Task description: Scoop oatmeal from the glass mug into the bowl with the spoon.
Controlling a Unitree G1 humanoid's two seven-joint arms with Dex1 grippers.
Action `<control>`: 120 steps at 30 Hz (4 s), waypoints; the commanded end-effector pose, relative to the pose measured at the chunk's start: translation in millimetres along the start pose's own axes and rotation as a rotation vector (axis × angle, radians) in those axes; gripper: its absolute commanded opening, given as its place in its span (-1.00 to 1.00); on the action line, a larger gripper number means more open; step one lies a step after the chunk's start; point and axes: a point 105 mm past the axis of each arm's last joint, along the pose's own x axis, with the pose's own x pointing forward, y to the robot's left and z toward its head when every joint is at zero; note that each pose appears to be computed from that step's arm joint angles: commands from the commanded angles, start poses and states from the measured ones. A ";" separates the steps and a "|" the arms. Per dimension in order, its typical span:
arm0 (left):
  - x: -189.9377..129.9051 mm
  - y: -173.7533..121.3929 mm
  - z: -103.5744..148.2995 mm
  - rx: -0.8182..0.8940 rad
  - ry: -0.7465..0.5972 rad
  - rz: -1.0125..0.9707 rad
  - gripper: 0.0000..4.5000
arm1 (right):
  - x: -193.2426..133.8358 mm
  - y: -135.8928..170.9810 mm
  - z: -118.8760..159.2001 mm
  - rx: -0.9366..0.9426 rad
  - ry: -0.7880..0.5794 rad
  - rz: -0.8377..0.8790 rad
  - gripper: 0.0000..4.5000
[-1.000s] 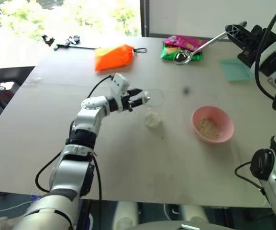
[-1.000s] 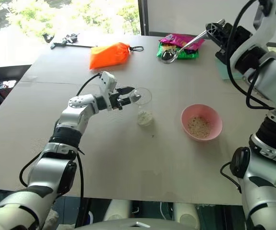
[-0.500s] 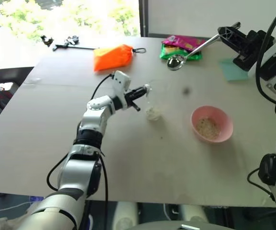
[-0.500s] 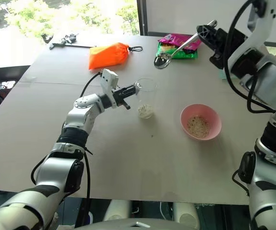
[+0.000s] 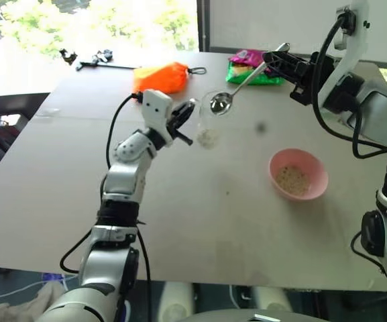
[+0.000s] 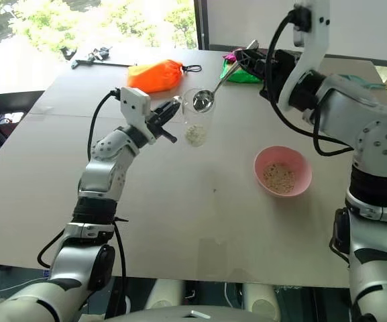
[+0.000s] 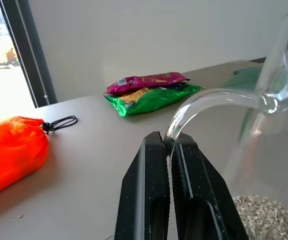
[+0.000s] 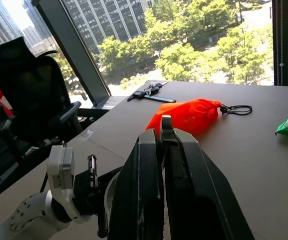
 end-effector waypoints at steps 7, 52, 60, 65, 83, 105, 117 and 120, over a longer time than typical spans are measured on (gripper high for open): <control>-7.7 2.9 33.6 0.132 -0.130 0.062 -0.98 | 25.6 26.0 -26.1 -0.443 0.098 0.072 -1.00; -8.3 -1.4 28.3 0.119 -0.120 0.078 -0.98 | 34.9 42.8 -44.1 -0.175 0.169 0.185 -1.00; -8.0 -1.5 28.5 0.120 -0.122 0.076 -0.98 | 33.0 42.1 -45.9 -0.072 0.187 0.200 -1.00; -8.0 -2.0 27.5 0.119 -0.121 0.076 -0.98 | 34.2 37.5 -42.6 0.025 0.184 0.188 -1.00; -17.9 -4.6 15.0 0.145 -0.095 0.070 -0.98 | 27.0 4.6 -19.7 0.400 0.170 0.118 -1.00; -21.4 -12.6 7.6 0.156 -0.080 0.040 -0.98 | -4.4 -37.5 -14.8 0.545 0.117 -0.037 -1.00; -9.1 -24.5 7.2 0.171 -0.090 -0.020 -0.98 | -24.1 -45.8 -10.8 0.613 0.062 -0.112 -1.00; -1.6 -29.9 9.3 0.169 -0.103 -0.040 -0.98 | -32.0 -46.2 -7.9 0.633 0.053 -0.137 -1.00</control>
